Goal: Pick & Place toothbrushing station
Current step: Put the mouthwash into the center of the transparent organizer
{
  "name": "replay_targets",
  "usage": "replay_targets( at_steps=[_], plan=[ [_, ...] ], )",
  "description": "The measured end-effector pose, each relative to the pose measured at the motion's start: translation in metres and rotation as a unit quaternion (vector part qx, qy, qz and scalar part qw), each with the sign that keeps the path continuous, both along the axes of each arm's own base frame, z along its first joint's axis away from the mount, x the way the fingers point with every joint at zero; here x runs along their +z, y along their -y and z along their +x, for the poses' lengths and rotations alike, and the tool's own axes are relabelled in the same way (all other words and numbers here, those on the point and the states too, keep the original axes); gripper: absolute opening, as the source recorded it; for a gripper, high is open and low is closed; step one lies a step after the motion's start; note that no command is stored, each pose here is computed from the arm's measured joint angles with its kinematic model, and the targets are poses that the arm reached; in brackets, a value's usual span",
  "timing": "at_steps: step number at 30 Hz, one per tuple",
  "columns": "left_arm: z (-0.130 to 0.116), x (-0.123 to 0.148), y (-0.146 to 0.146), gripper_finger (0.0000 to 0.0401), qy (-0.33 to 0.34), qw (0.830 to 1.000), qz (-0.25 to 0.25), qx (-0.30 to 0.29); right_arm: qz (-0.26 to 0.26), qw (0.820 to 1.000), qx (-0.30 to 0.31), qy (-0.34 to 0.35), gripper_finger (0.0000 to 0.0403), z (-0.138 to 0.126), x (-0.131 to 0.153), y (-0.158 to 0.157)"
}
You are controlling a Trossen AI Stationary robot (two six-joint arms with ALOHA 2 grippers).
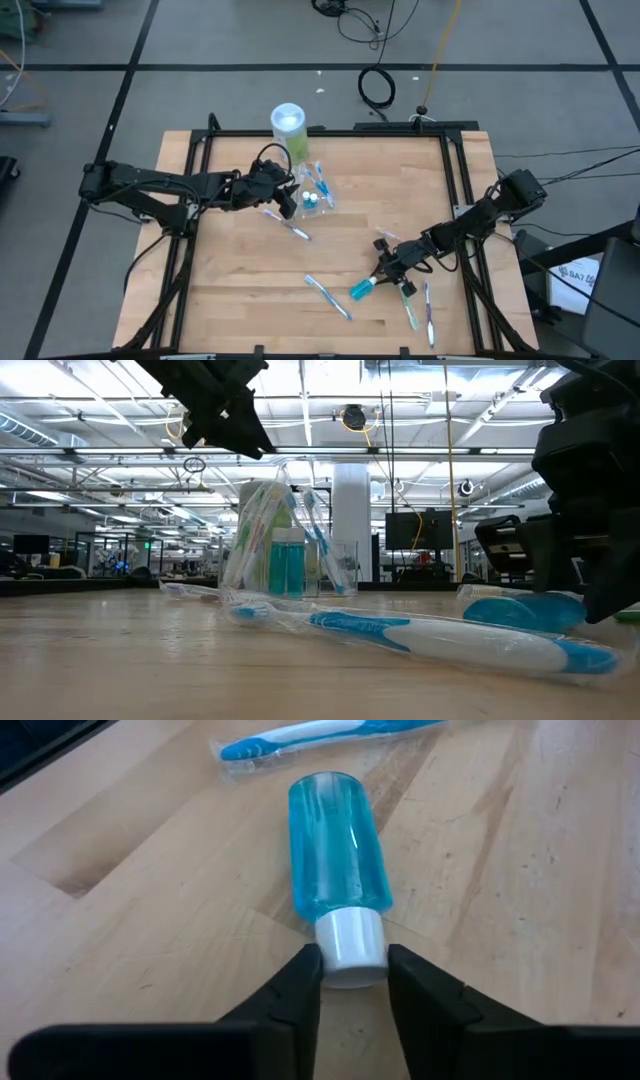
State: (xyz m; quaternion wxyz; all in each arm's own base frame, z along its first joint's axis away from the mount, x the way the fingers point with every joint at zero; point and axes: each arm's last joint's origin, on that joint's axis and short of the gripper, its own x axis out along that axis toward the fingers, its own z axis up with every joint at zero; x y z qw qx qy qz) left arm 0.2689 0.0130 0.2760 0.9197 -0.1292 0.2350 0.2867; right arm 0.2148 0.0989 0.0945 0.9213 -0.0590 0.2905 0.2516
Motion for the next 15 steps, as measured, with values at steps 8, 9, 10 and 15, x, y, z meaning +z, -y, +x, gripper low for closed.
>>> replay_targets(
  at_steps=[8, 9, 10, 15],
  plan=[
    [0.000, 0.000, 0.000, 0.0141, -0.003, 1.000, 0.005, -0.003, 0.008, 1.000, 0.003, 0.028, 0.0106, 0.012, 0.011, -0.005],
    [0.000, 0.001, 0.000, 0.0141, -0.002, 1.000, 0.006, -0.004, 0.008, 0.999, 0.005, 0.036, 0.0105, 0.015, 0.014, -0.007],
    [-0.002, 0.003, 0.000, 0.0141, -0.001, 1.000, 0.008, -0.006, 0.005, 0.999, 0.008, 0.044, 0.0102, 0.018, 0.017, -0.008],
    [-0.018, 0.023, 0.000, 0.0141, 0.023, 0.999, 0.036, -0.023, -0.015, 0.995, 0.013, 0.095, 0.0087, 0.037, 0.035, -0.006]
  ],
)
